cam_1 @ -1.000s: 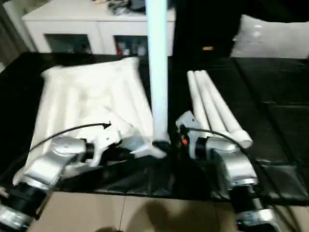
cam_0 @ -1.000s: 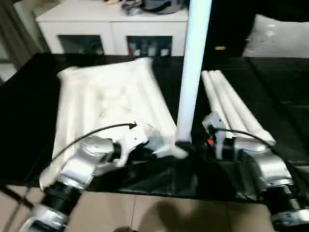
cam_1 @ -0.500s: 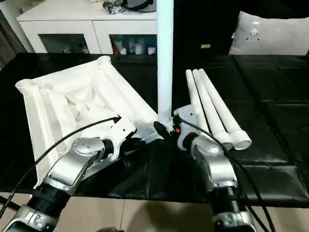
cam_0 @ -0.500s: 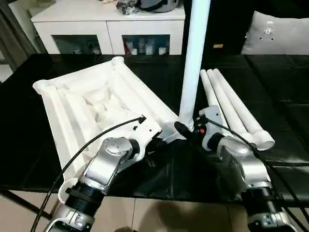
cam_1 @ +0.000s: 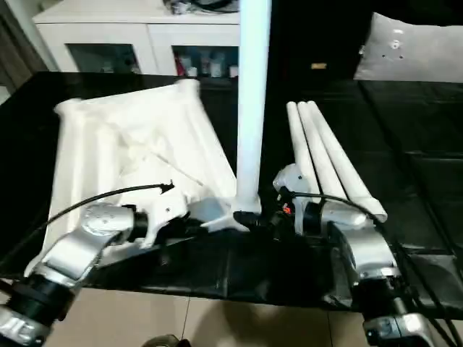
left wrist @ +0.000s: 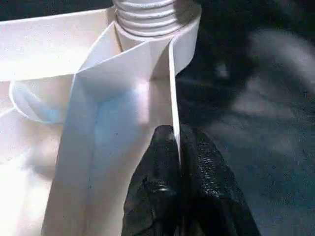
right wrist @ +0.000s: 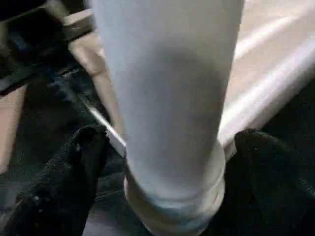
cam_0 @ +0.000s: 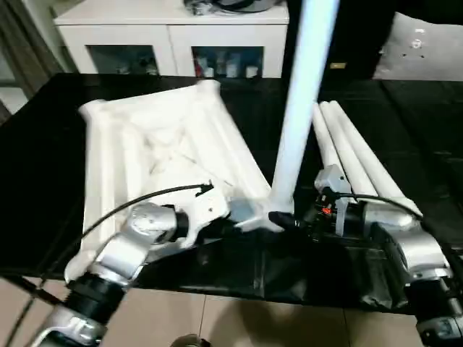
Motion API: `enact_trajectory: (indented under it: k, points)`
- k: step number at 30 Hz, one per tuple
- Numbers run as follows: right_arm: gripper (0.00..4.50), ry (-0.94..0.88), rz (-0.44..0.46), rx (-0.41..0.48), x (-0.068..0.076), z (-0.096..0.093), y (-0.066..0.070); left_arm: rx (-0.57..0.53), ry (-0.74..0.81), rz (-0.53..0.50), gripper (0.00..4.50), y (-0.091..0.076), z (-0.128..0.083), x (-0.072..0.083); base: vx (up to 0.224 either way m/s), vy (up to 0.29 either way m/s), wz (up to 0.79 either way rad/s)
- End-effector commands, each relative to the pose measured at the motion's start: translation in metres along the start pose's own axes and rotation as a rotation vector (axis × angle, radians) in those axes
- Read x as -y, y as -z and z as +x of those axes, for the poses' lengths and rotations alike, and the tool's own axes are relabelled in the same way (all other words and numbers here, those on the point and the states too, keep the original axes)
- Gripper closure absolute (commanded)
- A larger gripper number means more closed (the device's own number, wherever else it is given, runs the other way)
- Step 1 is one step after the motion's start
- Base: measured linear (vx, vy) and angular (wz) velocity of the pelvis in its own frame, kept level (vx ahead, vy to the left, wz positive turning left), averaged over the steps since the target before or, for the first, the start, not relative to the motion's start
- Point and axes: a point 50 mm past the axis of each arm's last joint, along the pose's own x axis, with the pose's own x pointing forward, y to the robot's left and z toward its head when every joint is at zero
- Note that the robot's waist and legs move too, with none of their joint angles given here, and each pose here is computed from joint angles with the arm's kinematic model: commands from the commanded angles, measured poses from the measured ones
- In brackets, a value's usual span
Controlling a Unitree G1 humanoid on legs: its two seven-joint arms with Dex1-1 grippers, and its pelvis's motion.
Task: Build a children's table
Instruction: Rotate leg to tighten
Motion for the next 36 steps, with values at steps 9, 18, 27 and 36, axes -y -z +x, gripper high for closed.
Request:
enact_trajectory:
  k: [9,18,27,36]
  points:
    - [0.32,-0.22,-0.004,-0.031,-0.012,0.0,-0.002,-0.045,0.199,0.122,4.5,0.002,-0.005,0.008,0.0,0.0,0.0]
    - [0.98,-0.269,0.039,-0.036,-0.017,0.0,0.004,-0.046,0.205,0.125,4.5,0.004,-0.006,0.005,0.0,0.0,0.0]
    - [1.76,-0.251,0.111,0.004,-0.021,0.008,0.006,0.026,0.162,0.032,4.5,0.001,-0.002,0.005,0.0,0.0,0.0]
    - [1.86,0.181,0.226,0.051,-0.009,0.057,0.005,0.073,-0.153,-0.174,4.5,-0.014,0.021,-0.005,0.0,0.0,0.0]
